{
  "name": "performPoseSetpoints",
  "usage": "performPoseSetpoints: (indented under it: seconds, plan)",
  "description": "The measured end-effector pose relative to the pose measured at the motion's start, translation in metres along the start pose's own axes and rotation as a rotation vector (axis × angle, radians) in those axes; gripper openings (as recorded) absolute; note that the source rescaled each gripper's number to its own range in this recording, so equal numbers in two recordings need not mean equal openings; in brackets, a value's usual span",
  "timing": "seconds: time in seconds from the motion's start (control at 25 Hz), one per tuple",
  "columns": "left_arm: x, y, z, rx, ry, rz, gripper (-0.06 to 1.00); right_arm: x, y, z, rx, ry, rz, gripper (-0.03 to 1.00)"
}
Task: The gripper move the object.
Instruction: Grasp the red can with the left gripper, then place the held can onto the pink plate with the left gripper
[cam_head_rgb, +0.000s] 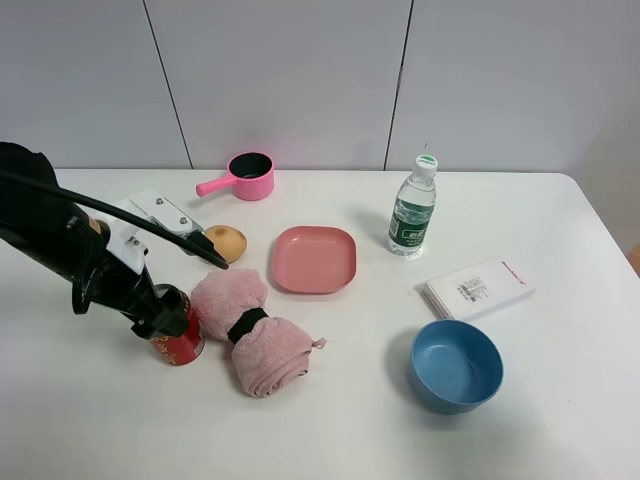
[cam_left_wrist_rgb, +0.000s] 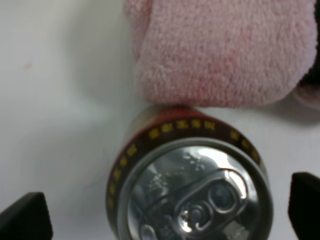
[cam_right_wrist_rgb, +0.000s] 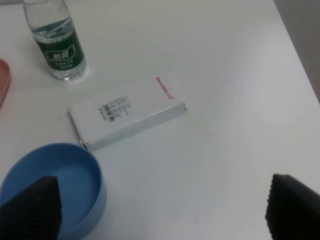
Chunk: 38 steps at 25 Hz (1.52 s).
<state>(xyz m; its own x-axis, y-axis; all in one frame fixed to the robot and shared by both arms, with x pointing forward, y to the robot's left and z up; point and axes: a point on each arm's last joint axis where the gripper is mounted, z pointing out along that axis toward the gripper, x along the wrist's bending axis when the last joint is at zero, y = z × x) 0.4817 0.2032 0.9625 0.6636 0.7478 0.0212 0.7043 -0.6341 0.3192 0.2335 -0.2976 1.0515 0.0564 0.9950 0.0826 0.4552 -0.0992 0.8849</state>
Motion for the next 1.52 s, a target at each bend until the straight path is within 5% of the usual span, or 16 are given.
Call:
performPoseSetpoints:
  seconds: [0.68, 0.8, 0.92, 1.28, 1.52]
  plan:
    - [0.003, -0.002, 0.035, 0.083, -0.029, -0.018, 0.84, 0.0, 0.0, 0.0, 0.0, 0.0, 0.0, 1.0]
    - [0.003, -0.003, 0.036, 0.089, -0.031, -0.018, 0.61, 0.0, 0.0, 0.0, 0.0, 0.0, 0.0, 1.0]
    - [0.003, -0.002, 0.037, 0.088, -0.034, -0.023, 0.03, 0.0, 0.0, 0.0, 0.0, 0.0, 0.0, 1.0]
    - [0.002, -0.001, 0.033, 0.126, -0.057, -0.018, 0.01, 0.0, 0.0, 0.0, 0.0, 0.0, 0.0, 1.0]
    - [0.005, 0.025, -0.015, 0.122, -0.084, -0.021, 0.01, 0.0, 0.0, 0.0, 0.0, 0.0, 0.0, 1.0]
